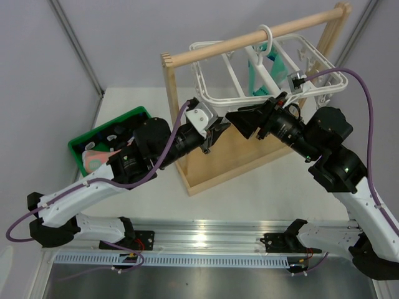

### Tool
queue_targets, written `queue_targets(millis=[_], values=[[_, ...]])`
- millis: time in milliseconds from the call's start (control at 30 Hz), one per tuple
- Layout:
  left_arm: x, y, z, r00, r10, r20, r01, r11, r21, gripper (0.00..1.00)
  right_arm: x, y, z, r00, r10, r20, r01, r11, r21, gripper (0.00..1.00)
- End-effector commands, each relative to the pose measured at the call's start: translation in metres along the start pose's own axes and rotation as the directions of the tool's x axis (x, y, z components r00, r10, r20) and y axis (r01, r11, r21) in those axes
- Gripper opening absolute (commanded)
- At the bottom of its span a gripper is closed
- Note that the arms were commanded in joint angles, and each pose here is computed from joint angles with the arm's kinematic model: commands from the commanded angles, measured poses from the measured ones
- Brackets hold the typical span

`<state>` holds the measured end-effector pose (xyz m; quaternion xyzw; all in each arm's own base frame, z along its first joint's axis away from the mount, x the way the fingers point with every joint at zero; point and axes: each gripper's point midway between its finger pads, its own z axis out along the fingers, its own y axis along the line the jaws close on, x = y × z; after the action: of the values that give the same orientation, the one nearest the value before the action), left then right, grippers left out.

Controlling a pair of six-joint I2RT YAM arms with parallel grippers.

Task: Clip the socks to the hanger
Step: Open the clamp at the hanger.

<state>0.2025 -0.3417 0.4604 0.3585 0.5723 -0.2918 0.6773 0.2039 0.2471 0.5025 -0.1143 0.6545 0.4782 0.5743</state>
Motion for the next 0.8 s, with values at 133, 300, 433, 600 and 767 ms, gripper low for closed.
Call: queue_targets(millis=[133,300,433,600,767], values=[[-0.009,0.004,0.001,1.0,0.003,0.006,-0.003,1.0,-0.011,0.01,-0.02,0.001,0.009,0.995,-0.009,0.095,0.006,1.0,0.028,0.63],[-0.009,0.007,0.002,1.0,0.004,-0.001,-0.004,1.0,-0.025,0.01,-0.018,-0.001,0.011,0.995,-0.018,0.099,0.012,0.998,0.06,0.59],[-0.007,0.006,0.002,1.0,0.006,-0.01,-0.007,1.0,-0.022,0.01,-0.017,-0.005,0.011,0.994,-0.03,0.104,0.021,0.996,0.084,0.56],[-0.004,0.006,0.002,1.0,0.007,-0.021,-0.007,1.0,-0.023,0.01,-0.013,-0.005,0.014,0.994,-0.045,0.102,0.035,0.995,0.097,0.53],[0.001,0.005,0.003,0.999,0.009,-0.036,-0.01,1.0,-0.021,0.01,-0.011,-0.01,0.017,0.993,-0.062,0.105,0.048,0.99,0.132,0.5]])
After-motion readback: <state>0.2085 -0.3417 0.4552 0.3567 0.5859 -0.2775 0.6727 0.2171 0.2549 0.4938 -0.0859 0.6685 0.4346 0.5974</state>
